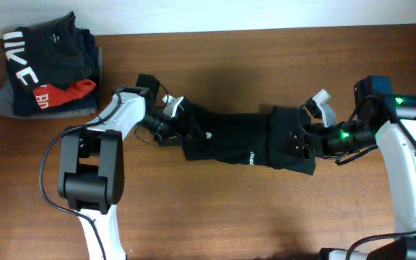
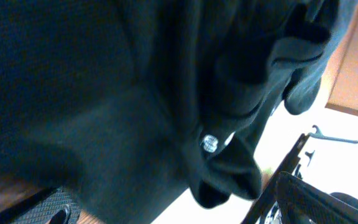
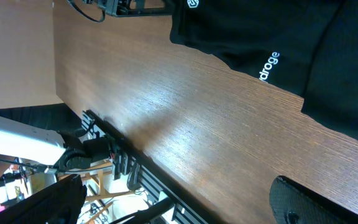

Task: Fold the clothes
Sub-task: 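Fold the left end rightward over the garment with the left gripper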

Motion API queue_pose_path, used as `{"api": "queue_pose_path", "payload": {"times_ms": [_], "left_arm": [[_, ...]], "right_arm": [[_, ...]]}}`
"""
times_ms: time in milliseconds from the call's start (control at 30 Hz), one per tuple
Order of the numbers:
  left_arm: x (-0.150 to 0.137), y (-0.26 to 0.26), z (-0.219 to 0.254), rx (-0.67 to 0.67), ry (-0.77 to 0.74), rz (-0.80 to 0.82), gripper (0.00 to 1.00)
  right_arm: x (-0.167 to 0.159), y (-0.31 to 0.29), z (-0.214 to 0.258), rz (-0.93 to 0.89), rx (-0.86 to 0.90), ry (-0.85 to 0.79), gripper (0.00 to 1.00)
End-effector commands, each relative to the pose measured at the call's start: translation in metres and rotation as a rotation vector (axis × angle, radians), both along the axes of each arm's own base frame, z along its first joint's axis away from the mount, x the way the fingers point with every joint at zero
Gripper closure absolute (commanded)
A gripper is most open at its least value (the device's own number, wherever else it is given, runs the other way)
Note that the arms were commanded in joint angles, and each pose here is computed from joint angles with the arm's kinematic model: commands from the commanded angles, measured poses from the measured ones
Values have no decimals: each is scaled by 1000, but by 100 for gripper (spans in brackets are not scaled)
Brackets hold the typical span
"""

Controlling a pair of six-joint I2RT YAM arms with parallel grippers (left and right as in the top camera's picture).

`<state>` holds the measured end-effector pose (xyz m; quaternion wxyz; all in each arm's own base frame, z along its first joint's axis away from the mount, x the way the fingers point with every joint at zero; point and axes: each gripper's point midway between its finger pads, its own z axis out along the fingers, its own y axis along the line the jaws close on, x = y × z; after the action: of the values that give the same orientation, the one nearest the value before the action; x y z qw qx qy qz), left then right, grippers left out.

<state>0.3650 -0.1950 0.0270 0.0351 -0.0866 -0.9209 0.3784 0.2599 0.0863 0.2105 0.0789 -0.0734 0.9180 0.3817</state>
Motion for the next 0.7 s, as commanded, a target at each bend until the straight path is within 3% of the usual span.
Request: {"api": "queue_pose_path", "payload": {"times_ms": [0,400,467,600,667], "left_arm": [[-14,-4,-28,70,70,15,1],[-12,-27,-38,157,36,31,2],[-11,-31,-38,154,29,31,11],[-8,-38,-37,147,11,33,53],[-7,-39,-37,143,5,36,65]], "right_arm": [[-3,-1,3,11,-12,-23,1],[-8,-1,-4,24,-9,-7,1],[-10,0,-7,30,-8,-1,1],[-12,0,-10,30,-7,9,1],[-12,0,-10,30,-8,9,1]]}}
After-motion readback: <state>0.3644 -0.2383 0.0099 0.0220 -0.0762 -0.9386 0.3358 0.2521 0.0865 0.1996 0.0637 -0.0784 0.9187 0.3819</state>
